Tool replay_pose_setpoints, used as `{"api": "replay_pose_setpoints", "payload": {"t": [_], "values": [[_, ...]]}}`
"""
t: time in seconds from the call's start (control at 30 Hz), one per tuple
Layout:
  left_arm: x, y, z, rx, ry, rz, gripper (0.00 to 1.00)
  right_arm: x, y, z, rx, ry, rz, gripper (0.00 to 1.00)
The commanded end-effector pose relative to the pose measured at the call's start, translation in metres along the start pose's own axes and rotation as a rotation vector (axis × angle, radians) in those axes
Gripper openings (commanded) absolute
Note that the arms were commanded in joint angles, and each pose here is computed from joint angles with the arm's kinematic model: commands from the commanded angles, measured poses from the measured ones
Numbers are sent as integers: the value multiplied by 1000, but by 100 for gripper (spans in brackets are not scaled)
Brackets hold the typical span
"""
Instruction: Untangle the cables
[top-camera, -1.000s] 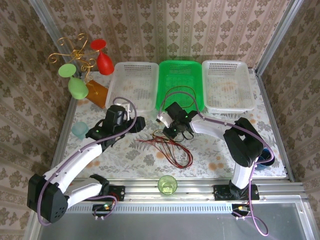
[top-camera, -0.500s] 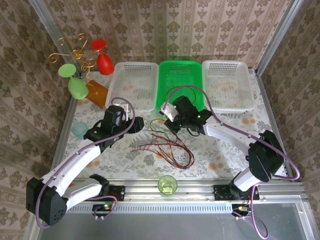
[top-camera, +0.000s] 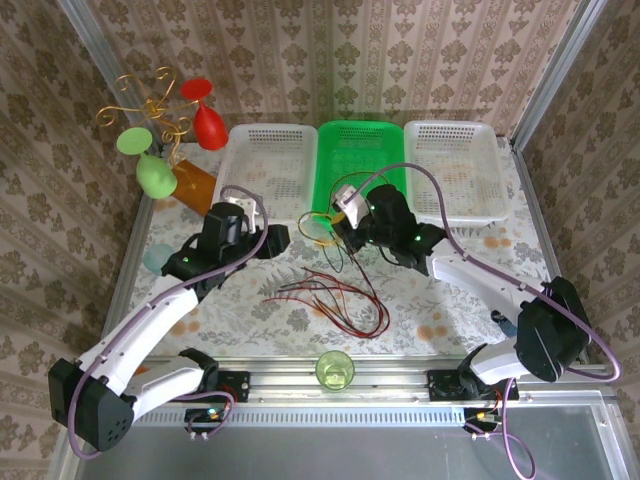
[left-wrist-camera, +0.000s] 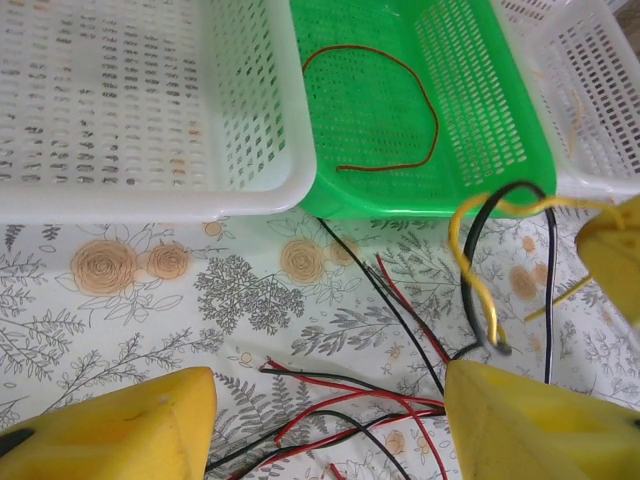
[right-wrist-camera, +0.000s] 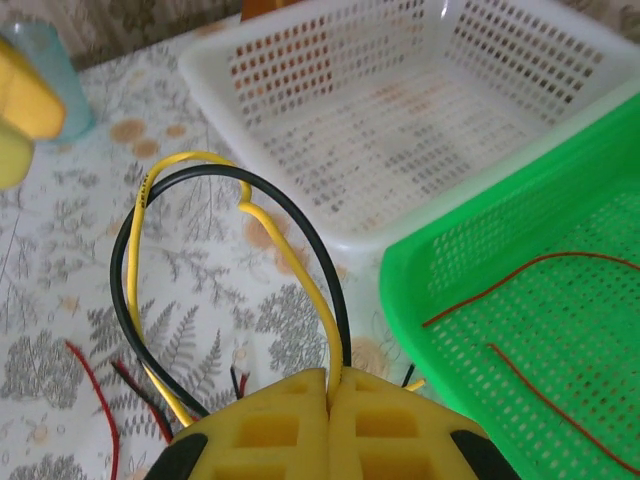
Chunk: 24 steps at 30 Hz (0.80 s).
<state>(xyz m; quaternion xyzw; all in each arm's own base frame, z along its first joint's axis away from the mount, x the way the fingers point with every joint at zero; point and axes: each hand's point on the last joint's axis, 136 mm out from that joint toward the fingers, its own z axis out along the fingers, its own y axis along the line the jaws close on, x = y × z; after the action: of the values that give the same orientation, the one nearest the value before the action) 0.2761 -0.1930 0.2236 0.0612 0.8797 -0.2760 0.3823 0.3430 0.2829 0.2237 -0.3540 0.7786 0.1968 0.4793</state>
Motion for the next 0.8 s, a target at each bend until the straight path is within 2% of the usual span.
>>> {"api": "replay_pose_setpoints", "payload": {"t": [0.0,0.23,0.43,0.63,0.77], "values": [[-21,-22,-14,88,-51,53,62,-34,-2,-18,-21,-131,46,0],[-26,-53,-13,245,-109,162,62,-57,-20,-38,-6,-232,182,0],[-18,-90,-11,402,-229,407,61,-76,-27,-57,2,-286,226,0],[-21,-111,-2,525,-298,507,63,-89,-31,-72,-4,-328,256,0],[-23,-123,6,603,-320,508,63,-92,-34,-80,0,-349,273,0]]}}
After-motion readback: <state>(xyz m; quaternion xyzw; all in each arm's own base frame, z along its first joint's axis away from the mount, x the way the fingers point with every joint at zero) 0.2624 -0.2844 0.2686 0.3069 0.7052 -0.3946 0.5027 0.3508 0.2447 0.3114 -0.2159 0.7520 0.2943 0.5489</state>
